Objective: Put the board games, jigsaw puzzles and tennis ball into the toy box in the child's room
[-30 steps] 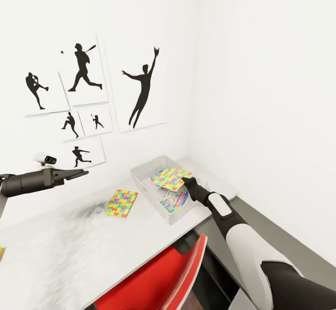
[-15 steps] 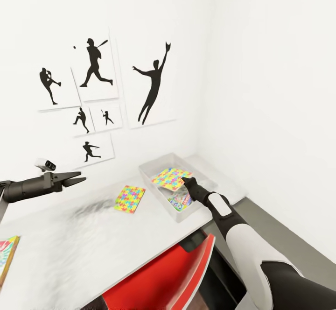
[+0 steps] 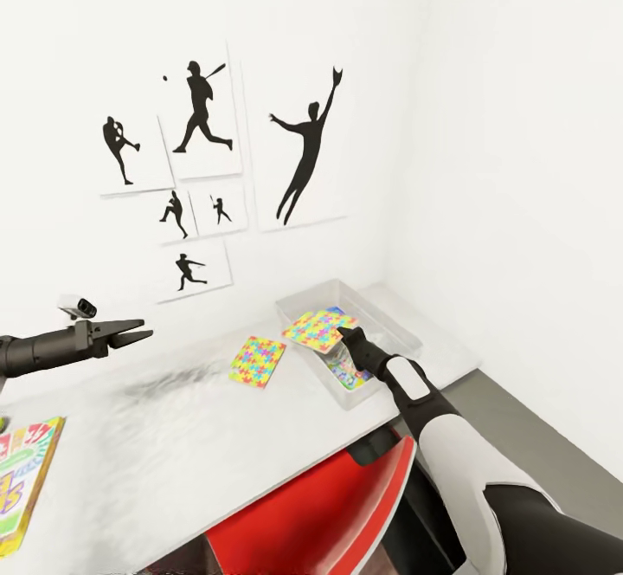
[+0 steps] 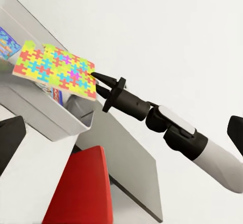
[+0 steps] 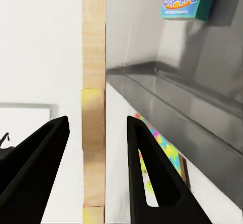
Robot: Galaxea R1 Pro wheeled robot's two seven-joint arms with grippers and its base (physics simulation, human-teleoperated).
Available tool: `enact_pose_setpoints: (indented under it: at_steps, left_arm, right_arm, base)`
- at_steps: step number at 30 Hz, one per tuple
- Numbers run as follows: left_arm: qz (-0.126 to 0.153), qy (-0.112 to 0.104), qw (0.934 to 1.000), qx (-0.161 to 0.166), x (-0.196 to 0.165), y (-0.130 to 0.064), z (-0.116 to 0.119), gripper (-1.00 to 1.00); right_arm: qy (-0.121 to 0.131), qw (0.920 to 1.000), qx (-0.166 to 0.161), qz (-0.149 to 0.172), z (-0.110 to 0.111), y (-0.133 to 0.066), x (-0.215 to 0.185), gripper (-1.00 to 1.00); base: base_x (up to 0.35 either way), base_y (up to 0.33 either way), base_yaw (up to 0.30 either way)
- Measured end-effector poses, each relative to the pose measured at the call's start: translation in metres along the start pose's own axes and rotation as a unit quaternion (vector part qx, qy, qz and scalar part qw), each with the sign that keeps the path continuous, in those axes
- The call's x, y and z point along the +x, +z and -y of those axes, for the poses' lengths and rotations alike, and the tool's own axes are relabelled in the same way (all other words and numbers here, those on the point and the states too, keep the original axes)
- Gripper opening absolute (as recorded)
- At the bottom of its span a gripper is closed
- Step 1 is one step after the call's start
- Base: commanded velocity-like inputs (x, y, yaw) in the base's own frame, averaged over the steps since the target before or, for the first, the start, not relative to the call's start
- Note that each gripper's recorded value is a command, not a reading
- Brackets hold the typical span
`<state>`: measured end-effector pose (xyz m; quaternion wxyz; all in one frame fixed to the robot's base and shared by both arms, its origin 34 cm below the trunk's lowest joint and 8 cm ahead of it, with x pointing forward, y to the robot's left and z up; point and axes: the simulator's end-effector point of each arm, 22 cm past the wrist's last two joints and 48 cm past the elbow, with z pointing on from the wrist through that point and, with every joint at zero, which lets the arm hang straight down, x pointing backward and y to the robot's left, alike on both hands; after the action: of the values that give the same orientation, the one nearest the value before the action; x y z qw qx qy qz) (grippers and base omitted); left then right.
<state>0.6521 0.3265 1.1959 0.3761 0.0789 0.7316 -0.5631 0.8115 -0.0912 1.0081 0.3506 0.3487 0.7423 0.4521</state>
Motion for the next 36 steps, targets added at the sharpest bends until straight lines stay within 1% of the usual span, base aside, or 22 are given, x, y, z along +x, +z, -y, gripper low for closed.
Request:
enact_pose_setpoints:
  at_steps: [2, 5, 8, 18, 24, 28, 30, 36]
  left_arm:
    - [-0.001, -0.001, 1.0000, 0.000, 0.001, 0.001, -0.002, 1.00]
    - [-0.002, -0.003, 1.0000, -0.001, 0.002, 0.002, -0.004, 1.00]
    - [-0.003, -0.004, 1.0000, -0.001, 0.003, 0.002, -0.005, 1.00]
    - [-0.005, -0.005, 1.0000, -0.001, 0.004, 0.003, -0.006, 1.00]
    - [-0.005, -0.005, 1.0000, -0.001, 0.004, 0.004, -0.006, 1.00]
    - [-0.005, -0.005, 1.0000, -0.001, 0.004, 0.004, -0.005, 1.00]
    - [-0.005, -0.005, 1.0000, -0.001, 0.004, 0.004, -0.006, 1.00]
    - [-0.005, -0.005, 1.0000, -0.001, 0.004, 0.003, -0.006, 1.00]
  right_arm:
    - [0.001, 1.0000, 0.000, 0.000, 0.001, 0.001, 0.000, -1.00]
    - [0.010, 0.9999, 0.000, 0.004, 0.003, 0.001, -0.003, -1.00]
    - [0.026, 0.9996, -0.001, 0.014, 0.006, 0.000, -0.012, -1.00]
    - [0.064, 0.9971, -0.002, 0.042, 0.016, -0.008, -0.040, -1.00]
    - [0.065, 0.9965, 0.001, 0.054, 0.020, -0.011, -0.050, -1.00]
    - [0.058, 0.9947, -0.002, 0.085, 0.015, -0.014, -0.068, -1.00]
    - [0.055, 0.9941, -0.004, 0.093, 0.013, -0.015, -0.073, -1.00]
    - [0.053, 0.9936, -0.001, 0.099, 0.010, -0.015, -0.078, -1.00]
  base:
    - [0.000, 0.000, 0.174]
    - [0.000, 0.000, 0.193]
    - [0.000, 0.000, 0.105]
    - [0.000, 0.000, 0.010]
    - [0.000, 0.000, 0.000]
    - [0.000, 0.000, 0.000]
    - [0.000, 0.000, 0.000]
    - [0.000, 0.000, 0.000]
